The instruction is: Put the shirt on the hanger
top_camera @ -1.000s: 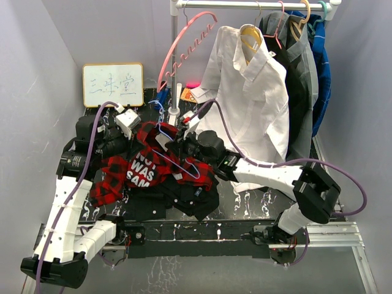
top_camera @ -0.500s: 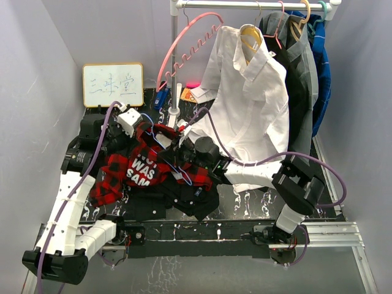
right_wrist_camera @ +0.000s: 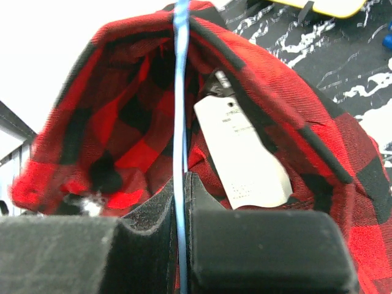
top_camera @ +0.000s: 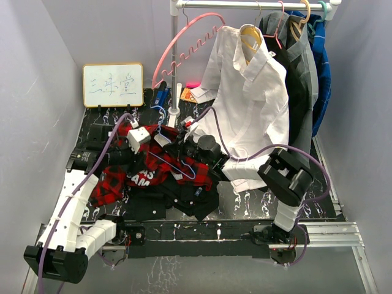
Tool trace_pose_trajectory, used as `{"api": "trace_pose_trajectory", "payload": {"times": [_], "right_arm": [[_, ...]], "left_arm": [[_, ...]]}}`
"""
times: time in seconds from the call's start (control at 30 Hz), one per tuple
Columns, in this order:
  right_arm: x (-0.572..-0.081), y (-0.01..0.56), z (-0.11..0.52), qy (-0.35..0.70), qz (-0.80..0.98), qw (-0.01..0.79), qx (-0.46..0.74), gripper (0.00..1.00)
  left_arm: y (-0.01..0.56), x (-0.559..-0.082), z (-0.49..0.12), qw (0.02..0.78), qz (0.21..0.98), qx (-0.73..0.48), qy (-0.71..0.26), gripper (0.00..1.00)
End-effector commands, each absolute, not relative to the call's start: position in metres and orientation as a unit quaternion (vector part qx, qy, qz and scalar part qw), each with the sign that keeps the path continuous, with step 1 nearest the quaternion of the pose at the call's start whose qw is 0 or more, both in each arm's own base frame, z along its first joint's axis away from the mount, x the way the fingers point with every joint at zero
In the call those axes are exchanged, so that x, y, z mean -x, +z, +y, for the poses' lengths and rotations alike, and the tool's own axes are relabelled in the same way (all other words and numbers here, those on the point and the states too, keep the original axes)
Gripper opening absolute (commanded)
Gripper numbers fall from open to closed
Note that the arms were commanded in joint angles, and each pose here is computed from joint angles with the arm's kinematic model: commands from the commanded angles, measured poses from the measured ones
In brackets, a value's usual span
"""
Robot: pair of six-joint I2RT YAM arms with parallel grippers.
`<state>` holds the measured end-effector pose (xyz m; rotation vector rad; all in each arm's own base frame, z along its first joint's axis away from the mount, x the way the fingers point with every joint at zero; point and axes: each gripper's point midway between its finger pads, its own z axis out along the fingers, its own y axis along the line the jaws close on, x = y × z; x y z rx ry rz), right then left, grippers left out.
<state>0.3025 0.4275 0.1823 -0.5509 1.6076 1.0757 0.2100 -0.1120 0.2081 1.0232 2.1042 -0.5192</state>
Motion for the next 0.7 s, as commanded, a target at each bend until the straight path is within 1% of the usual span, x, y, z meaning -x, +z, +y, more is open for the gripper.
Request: {"api": "trace_pose_trajectory", "payload": {"times": [0.0, 0.03, 0.07, 0.17, 0.27, 0.37, 0.43, 0.5, 0.57, 0.67], "right_arm": [[-0.305, 0.199, 0.432, 0.485, 0.637, 0.559, 0.216, 0.00], [-0.303, 0.199, 0.433, 0.490, 0.634, 0.558, 0.216, 0.00], [-0.303, 0.198, 0.434, 0.492, 0.633, 0.557, 0.217, 0.00], [-0.301, 0.194, 0.436, 0.496, 0.632, 0.552, 0.223, 0.00], [-0.299, 0.192, 0.439, 0.500, 0.630, 0.547, 0.231, 0.00], [-0.293, 0.192, 0.444, 0.510, 0.624, 0.538, 0.248, 0.00], [-0.290, 0.191, 0.447, 0.516, 0.621, 0.529, 0.260, 0.00], [-0.289, 0.189, 0.451, 0.519, 0.622, 0.521, 0.268, 0.00], [-0.288, 0.188, 0.453, 0.520, 0.623, 0.517, 0.272, 0.00], [-0.290, 0.191, 0.453, 0.518, 0.620, 0.523, 0.272, 0.00]], "left_arm": [[0.182, -0.202, -0.095, 0.321, 0.836, -0.412, -0.166, 0.84], [0.187, -0.208, -0.093, 0.332, 0.836, -0.408, -0.157, 0.96], [0.195, -0.212, -0.093, 0.343, 0.835, -0.404, -0.152, 0.98], [0.231, -0.226, -0.096, 0.389, 0.813, -0.411, -0.139, 0.98], [0.277, -0.248, -0.090, 0.469, 0.765, -0.434, -0.078, 0.98], [0.312, -0.264, -0.085, 0.558, 0.668, -0.491, 0.013, 0.98], [0.300, -0.264, -0.092, 0.557, 0.609, -0.563, 0.038, 0.98], [0.288, -0.265, -0.101, 0.536, 0.581, -0.612, 0.025, 0.98], [0.279, -0.264, -0.112, 0.502, 0.583, -0.638, -0.032, 0.96], [0.280, -0.253, -0.128, 0.449, 0.584, -0.656, -0.163, 0.87]]}}
